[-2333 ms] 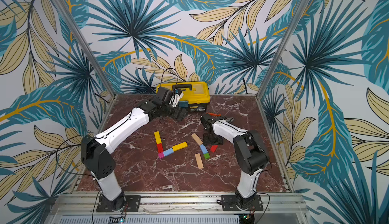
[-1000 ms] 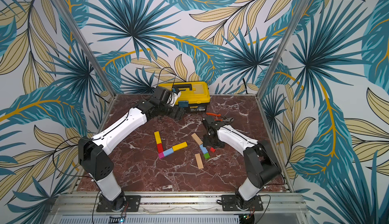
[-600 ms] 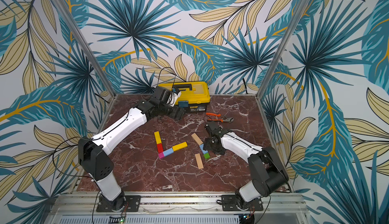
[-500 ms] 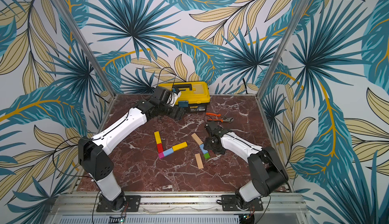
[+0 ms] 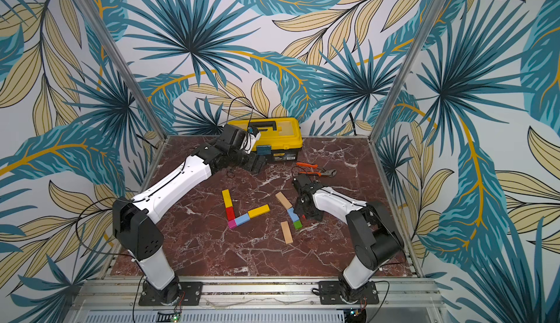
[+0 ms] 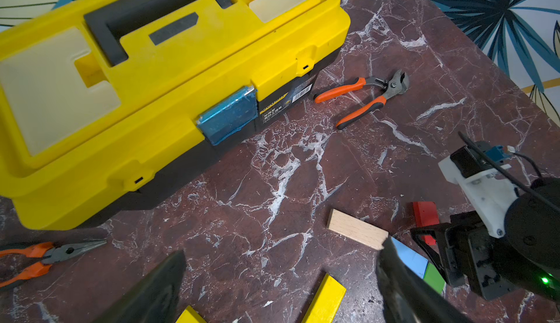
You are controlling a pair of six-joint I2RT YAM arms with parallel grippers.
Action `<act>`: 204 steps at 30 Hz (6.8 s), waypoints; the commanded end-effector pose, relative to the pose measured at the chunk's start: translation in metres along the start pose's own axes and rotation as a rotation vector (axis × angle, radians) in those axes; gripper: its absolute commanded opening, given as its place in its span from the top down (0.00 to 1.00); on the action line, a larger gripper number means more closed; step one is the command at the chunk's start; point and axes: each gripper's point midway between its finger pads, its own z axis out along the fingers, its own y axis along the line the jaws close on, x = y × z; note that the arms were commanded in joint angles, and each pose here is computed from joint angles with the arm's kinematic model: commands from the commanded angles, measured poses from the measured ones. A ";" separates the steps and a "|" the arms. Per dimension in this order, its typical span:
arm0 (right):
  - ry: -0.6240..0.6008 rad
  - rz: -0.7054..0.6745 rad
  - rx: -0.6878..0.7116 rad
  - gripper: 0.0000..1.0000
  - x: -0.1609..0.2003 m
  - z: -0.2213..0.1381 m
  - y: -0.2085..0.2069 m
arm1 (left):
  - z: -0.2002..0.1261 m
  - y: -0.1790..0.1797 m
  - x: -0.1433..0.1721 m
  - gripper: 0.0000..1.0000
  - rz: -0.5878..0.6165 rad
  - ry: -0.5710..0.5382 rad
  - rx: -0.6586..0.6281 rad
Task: Assemble the letter v with building blocks
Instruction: Assemble the building block at the center of the board.
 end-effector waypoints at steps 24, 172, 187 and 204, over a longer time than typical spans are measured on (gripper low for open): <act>-0.145 0.126 -0.005 0.21 -0.021 -0.036 -0.035 | 0.005 -0.018 -0.009 0.01 0.051 -0.015 0.042; -0.138 0.521 -0.113 0.11 -0.050 -0.016 -0.151 | 0.176 -0.243 0.159 0.25 0.288 0.461 0.360; -0.133 0.520 -0.108 0.11 -0.049 -0.014 -0.151 | 0.168 -0.247 0.161 0.50 0.322 0.463 0.390; -0.136 0.522 -0.108 0.11 -0.047 -0.016 -0.152 | 0.148 -0.248 0.177 0.55 0.457 0.477 0.404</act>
